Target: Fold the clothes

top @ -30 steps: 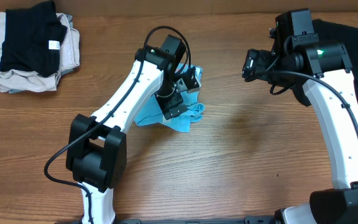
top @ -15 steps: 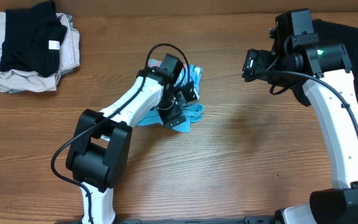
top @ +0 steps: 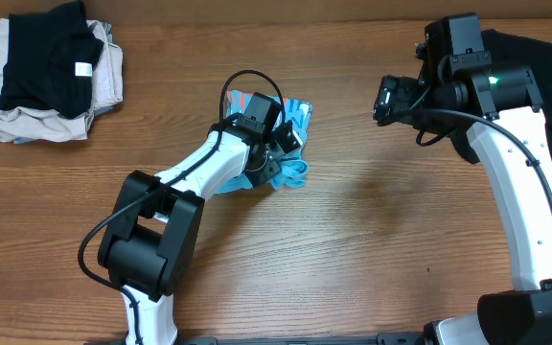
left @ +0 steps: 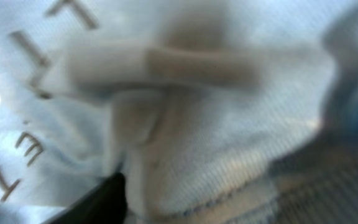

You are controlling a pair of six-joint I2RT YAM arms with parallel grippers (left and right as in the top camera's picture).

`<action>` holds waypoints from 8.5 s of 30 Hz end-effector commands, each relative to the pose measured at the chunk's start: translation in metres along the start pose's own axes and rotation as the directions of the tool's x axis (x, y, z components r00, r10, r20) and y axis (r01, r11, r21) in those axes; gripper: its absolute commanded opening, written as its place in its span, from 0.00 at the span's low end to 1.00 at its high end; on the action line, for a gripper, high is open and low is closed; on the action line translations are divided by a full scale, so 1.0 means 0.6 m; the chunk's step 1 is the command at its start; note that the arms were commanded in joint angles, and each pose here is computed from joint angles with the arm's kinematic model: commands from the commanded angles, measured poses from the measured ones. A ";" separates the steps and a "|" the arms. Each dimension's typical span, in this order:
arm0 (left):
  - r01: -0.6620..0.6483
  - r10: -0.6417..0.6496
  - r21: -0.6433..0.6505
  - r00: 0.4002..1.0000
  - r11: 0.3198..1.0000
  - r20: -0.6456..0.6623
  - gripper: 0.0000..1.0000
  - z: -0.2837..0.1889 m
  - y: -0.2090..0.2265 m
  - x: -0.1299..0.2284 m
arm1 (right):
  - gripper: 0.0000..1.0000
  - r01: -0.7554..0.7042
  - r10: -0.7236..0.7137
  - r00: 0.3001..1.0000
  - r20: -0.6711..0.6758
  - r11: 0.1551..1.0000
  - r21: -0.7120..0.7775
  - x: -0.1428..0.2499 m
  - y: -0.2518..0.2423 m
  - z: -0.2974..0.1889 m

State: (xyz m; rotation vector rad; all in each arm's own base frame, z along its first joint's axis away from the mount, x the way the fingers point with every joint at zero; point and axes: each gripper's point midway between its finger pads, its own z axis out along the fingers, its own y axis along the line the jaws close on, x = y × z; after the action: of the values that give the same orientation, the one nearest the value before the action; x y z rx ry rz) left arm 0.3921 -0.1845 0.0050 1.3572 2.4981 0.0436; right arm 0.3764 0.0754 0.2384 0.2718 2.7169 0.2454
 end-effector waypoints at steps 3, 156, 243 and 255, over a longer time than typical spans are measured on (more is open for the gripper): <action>0.048 -0.051 -0.033 0.996 0.998 -0.076 0.13 0.021 0.002 0.036 | 0.92 0.006 -0.006 1.000 0.015 1.000 0.002 -0.006 -0.001 -0.003; 0.924 -0.585 -0.294 0.382 0.244 0.716 1.00 -0.633 0.615 0.230 | 1.00 0.046 -0.049 0.918 0.394 0.999 0.015 -0.064 -0.002 -0.274; 0.925 -0.561 -0.291 0.380 0.244 0.735 1.00 -0.679 0.588 0.226 | 1.00 0.171 0.050 0.452 0.891 0.975 -0.141 0.215 -0.155 0.002; 0.925 -0.562 -0.292 0.380 0.244 0.735 1.00 -0.679 0.588 0.227 | 1.00 0.171 0.050 0.452 0.891 0.975 -0.141 0.215 -0.155 0.002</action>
State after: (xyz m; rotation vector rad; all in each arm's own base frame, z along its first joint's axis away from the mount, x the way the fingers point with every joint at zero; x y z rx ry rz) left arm 0.5005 0.1682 0.4172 -0.3263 2.0315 0.3063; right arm 0.2462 0.0124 0.1708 0.1757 1.5980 0.2631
